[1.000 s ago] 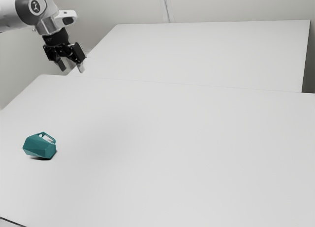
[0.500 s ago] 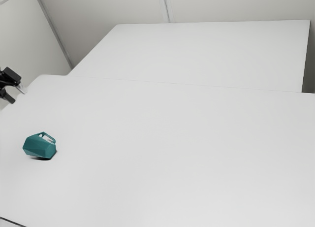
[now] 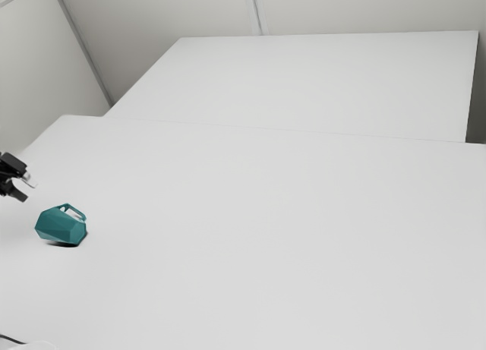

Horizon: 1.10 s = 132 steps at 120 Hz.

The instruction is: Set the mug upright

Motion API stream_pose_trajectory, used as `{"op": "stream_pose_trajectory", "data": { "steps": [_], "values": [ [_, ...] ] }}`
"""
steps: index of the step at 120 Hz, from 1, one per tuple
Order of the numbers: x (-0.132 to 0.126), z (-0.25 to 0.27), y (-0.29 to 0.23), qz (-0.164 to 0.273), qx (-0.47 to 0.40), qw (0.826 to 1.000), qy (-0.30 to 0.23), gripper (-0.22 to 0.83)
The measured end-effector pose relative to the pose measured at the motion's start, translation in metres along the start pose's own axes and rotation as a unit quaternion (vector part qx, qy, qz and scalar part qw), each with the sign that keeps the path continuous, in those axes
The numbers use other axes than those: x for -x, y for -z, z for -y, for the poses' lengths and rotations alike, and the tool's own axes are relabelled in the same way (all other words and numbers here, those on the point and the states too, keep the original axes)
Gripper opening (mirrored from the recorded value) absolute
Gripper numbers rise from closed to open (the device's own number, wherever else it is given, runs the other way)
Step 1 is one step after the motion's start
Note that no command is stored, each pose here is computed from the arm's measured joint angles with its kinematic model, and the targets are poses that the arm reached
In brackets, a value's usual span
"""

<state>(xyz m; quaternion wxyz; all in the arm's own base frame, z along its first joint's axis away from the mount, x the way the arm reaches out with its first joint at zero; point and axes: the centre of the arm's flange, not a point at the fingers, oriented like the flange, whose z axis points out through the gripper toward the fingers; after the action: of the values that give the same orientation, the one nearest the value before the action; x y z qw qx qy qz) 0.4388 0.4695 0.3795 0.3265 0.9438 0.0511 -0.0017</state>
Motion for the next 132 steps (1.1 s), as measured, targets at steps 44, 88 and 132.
{"op": "stream_pose_trajectory", "data": {
  "steps": [44, 88, 132],
  "values": [
    [-0.009, 0.044, -0.046, 0.011, 0.031, 0.999, -0.035, 0.61],
    [-0.005, 0.055, -0.082, -0.001, 0.067, 0.997, -0.043, 0.61],
    [-0.006, 0.036, -0.085, -0.02, 0.091, 0.994, -0.064, 0.16]
  ]
}}
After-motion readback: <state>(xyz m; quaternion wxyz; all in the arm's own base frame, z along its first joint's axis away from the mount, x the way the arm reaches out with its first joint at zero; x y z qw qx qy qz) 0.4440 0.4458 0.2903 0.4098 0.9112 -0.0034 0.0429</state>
